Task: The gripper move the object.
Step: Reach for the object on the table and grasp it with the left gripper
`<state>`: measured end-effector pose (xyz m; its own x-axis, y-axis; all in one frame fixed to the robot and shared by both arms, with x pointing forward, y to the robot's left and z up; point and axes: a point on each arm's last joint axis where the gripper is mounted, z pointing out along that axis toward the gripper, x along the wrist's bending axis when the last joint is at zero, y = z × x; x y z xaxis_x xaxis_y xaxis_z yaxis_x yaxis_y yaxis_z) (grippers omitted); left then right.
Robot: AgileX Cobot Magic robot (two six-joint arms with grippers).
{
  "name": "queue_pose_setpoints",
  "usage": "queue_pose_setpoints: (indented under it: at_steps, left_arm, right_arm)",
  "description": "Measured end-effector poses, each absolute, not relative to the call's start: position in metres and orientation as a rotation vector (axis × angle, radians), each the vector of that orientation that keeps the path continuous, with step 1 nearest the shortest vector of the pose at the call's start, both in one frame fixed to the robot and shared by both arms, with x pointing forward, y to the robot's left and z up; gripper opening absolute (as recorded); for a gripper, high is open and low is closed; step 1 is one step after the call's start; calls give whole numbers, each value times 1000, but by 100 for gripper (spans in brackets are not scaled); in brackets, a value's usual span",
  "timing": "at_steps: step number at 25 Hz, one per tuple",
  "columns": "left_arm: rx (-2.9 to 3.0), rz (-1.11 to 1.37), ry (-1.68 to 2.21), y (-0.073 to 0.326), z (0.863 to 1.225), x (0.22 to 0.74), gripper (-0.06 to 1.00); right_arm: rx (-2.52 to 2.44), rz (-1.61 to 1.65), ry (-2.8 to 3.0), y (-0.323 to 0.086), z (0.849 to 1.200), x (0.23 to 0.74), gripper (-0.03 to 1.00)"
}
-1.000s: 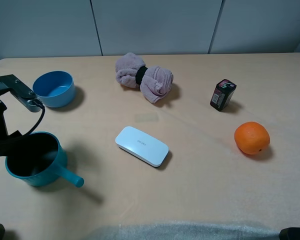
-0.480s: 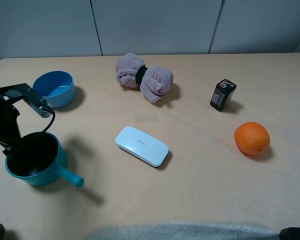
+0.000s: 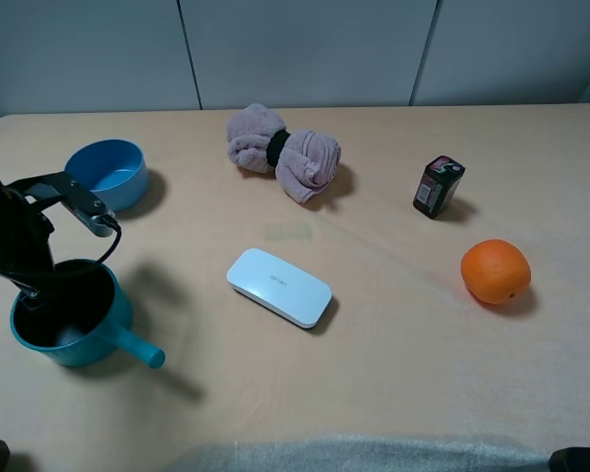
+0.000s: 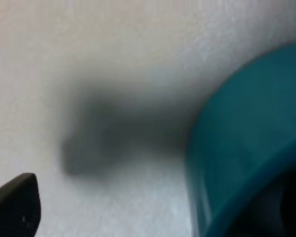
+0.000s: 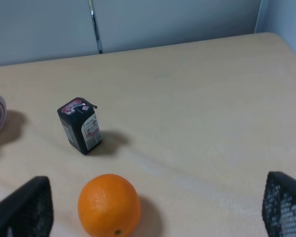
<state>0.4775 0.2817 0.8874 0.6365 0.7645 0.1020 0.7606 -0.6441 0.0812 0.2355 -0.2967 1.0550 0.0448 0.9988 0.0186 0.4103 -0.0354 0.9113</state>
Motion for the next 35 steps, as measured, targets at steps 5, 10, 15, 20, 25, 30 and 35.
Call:
queue_pose_setpoints:
  at_steps: [5,10,15,20,25,30,35]
  left_arm:
    - [2804,197,1327,281,885,480,99]
    - [2799,202,1331,281,885,481,99]
    - [2799,202,1331,281,885,481,99]
    - [2799,202,1331,281,885,481,97]
    - [2797,206,1330,281,885,481,91]
    - [2797,206,1330,281,885,481,82]
    - [2800,200,1331,281,884,481,72]
  right_arm:
    - [1554,969,1468,-297,1055,235,67]
    - [1554,969,1468,-297,1055,235,67]
    - [1554,969,1468,-297,1055,235,67]
    - [1554,969,1468,-297,1055,235,67]
    - [1554,969,1468,-297,1055,235,67]
    - [1554,969,1468,-297,1055,235,67]
    - [1554,969,1468,-297,1055,235,67]
